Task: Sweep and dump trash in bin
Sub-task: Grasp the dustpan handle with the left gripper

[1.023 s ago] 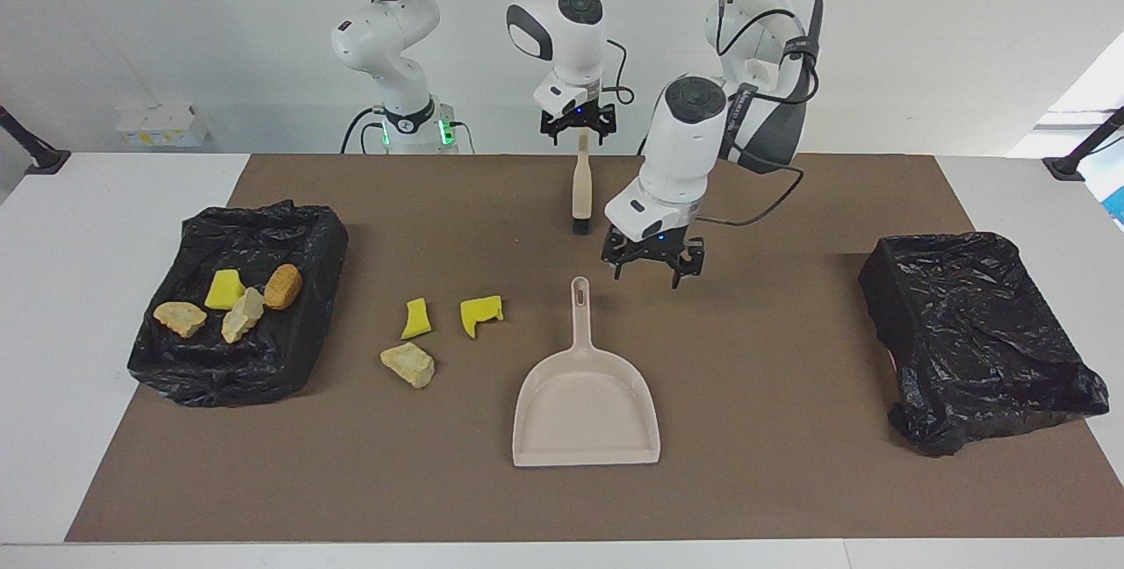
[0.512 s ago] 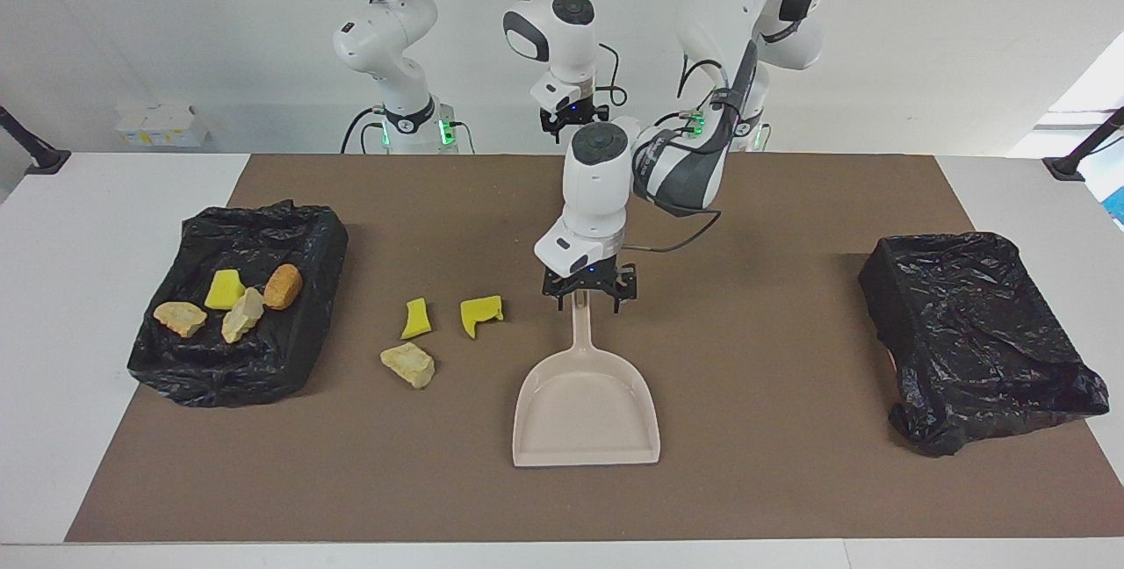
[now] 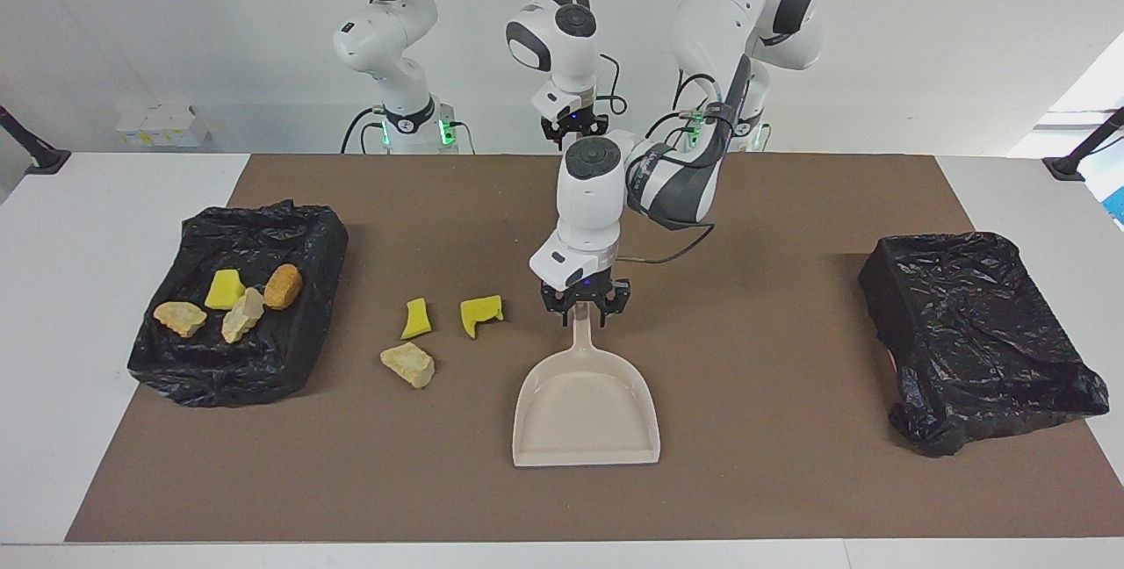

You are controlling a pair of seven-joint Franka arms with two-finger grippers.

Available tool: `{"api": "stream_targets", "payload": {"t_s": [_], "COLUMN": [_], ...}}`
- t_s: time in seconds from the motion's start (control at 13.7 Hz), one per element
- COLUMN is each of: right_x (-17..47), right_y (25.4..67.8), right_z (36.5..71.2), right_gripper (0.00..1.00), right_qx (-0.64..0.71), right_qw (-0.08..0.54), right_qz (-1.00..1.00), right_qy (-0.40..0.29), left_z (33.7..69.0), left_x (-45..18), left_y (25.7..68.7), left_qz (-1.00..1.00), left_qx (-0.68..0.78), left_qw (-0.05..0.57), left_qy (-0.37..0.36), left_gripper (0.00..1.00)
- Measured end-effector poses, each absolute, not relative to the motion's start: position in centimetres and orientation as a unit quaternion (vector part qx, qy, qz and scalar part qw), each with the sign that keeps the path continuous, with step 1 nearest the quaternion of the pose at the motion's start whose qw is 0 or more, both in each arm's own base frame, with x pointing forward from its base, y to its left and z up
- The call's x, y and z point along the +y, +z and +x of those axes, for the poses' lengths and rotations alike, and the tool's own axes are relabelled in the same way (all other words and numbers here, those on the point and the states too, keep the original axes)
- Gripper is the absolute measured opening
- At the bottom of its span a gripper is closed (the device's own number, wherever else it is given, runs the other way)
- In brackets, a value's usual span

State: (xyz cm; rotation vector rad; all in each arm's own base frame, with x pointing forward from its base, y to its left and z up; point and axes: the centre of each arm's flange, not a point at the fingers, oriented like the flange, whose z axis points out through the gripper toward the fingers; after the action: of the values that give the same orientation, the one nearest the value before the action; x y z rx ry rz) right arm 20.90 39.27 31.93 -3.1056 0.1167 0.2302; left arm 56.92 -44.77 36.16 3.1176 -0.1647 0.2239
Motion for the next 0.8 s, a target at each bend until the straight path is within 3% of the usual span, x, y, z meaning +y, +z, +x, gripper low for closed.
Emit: {"api": "stream_targets", "payload": {"t_s": [0.44,0.66,0.8], "right_x": [39.8,39.8,39.7], "right_y": [32.6,32.8,33.1], "right_z": [21.2,21.4,21.5], "right_gripper": [0.56,0.50,0.33], "right_qx": [0.037,0.038,0.042], "right_qw": [0.020,0.020,0.017], "right_qz": [-0.997,-0.997,-0.996], "right_qy": [0.070,0.071,0.076], "left_z": [56.8,56.5,56.4], "left_x": [-44.6,-43.4,-41.7], "left_y": [36.3,38.3,40.3], "left_qz": [0.996,0.990,0.980], "left_qx": [-0.057,-0.129,-0.193], "left_qw": [0.002,-0.020,-0.035], "left_qy": [0.067,0.050,0.035], "left_gripper": [0.31,0.31,0.31]}}
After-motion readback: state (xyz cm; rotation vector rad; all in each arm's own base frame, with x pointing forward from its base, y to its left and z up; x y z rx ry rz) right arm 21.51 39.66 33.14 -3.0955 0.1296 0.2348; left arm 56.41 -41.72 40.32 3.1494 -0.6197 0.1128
